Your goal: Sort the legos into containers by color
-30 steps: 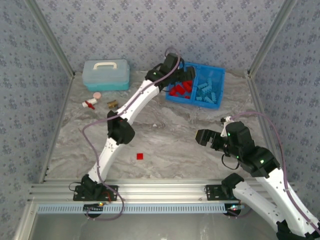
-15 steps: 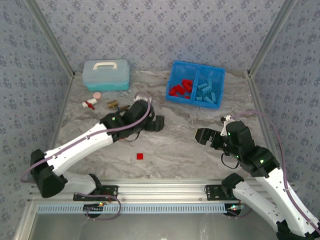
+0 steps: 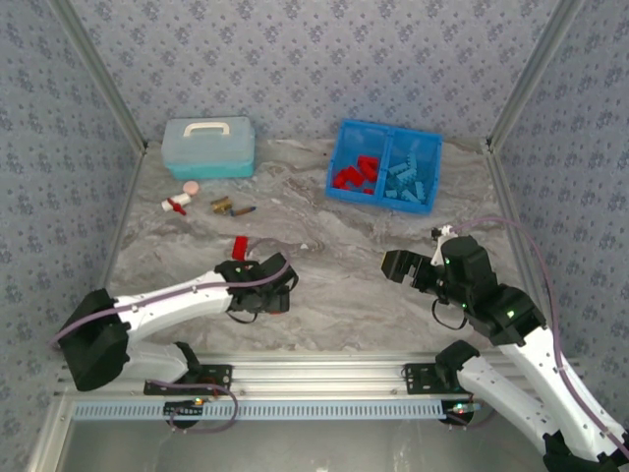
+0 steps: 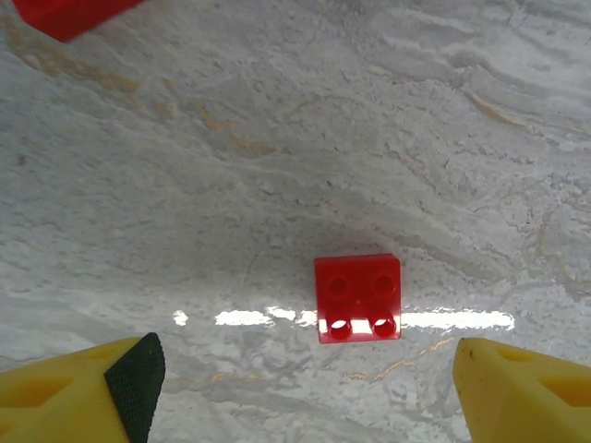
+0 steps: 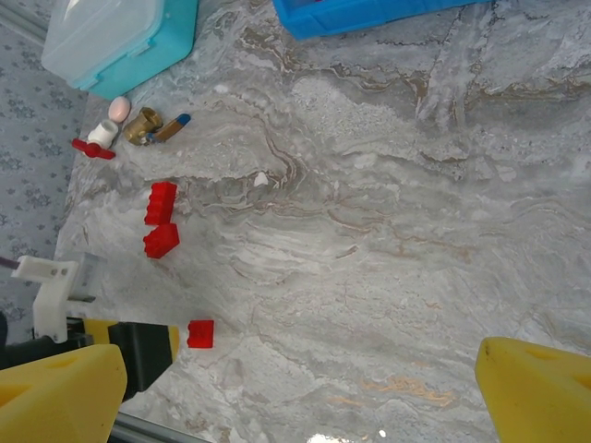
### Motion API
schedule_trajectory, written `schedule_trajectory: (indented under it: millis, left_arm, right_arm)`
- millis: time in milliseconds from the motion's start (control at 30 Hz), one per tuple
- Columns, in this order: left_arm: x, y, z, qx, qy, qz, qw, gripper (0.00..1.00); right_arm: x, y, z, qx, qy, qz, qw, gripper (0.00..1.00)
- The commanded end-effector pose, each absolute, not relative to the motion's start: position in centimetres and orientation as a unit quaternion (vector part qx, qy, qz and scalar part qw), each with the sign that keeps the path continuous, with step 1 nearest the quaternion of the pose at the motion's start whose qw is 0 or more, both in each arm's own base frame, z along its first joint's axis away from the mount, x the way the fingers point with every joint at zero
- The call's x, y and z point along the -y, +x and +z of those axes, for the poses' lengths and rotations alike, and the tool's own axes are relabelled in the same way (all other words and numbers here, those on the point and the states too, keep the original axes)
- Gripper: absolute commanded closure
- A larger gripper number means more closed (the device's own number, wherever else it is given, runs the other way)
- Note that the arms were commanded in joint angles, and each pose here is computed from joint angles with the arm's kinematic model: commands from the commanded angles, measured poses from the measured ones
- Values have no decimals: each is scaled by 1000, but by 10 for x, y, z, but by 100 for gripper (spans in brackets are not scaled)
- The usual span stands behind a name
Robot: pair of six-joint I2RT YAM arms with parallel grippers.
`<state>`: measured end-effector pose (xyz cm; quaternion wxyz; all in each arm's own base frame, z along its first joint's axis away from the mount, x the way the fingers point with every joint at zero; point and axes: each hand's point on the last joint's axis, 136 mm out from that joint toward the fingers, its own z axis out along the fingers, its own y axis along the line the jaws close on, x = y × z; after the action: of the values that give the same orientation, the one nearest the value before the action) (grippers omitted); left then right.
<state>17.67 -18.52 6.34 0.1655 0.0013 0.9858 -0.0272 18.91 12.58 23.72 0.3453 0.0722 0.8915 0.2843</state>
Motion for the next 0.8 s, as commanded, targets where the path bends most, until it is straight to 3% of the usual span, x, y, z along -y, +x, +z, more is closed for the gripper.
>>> schedule_trajectory:
  millis: [0,467,767]
  left_arm:
    - [198,178,48,-987,-23,-44,153,22]
    - [197,169,13,-993,-21,-23,114,46]
    - [200,167,6,-994,-23,-26,104,71]
  right_arm:
    - [-126,184,232,-893,80,290,336,0]
    - [-123,183,230,-894,78,283,337,0]
    - [-124,183,233,-893,77,285,340,0]
